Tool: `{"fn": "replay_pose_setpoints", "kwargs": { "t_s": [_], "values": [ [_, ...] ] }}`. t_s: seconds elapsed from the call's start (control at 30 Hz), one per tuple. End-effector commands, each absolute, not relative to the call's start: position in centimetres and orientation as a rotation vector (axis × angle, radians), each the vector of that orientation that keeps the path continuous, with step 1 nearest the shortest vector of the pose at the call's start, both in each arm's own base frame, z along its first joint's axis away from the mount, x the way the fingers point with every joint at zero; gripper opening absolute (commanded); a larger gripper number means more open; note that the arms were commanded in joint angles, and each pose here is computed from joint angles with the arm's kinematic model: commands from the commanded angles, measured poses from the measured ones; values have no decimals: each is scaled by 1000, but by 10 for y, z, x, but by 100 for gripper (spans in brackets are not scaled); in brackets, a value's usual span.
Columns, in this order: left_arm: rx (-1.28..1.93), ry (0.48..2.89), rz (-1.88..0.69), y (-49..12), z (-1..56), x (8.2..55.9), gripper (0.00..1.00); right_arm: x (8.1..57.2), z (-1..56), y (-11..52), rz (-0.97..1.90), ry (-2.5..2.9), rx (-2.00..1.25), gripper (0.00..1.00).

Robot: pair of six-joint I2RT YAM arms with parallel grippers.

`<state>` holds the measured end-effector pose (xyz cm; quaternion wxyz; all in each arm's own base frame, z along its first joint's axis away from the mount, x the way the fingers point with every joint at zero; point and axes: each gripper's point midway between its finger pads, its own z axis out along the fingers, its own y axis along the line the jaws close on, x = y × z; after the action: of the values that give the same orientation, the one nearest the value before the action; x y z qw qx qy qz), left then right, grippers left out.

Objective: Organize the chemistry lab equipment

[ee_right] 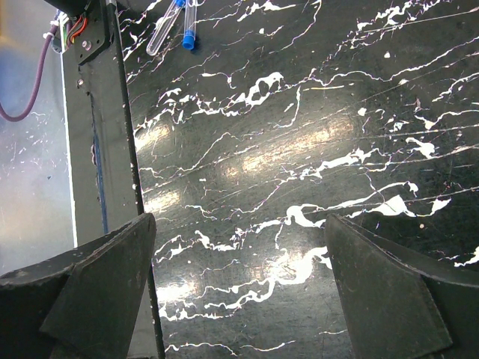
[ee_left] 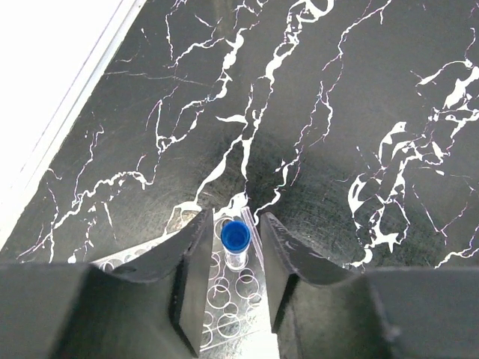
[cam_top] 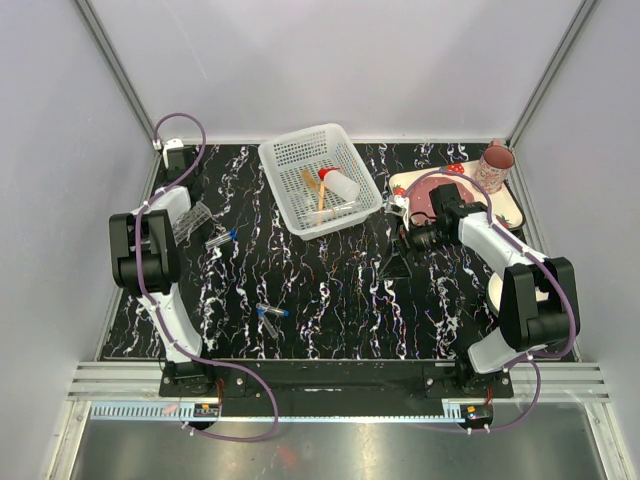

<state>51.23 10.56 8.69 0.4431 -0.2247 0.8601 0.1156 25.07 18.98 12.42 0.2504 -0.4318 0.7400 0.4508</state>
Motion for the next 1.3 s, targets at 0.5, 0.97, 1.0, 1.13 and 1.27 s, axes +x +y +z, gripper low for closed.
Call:
{"fn": "replay_pose_setpoints", "kwargs": {
  "t_s": [0.5,0.97,1.0,1.13,1.27],
  "values": [
    [-451,2271,54,95,149,506,81,258,144,191,1204,1932,-1194,100],
    [-500,2462,57,100,119,492,66,257,147,191,1207,1923,-1196,100],
    [-502,2468,51,100,118,493,66,257,146,192,1208,1922,-1198,100],
    [-522,2444,35,97,124,491,60,258,147,191,1203,1920,-1200,100],
    [-543,2364,45,95,146,476,65,258,147,191,1196,1919,-1201,100]
  ]
}}
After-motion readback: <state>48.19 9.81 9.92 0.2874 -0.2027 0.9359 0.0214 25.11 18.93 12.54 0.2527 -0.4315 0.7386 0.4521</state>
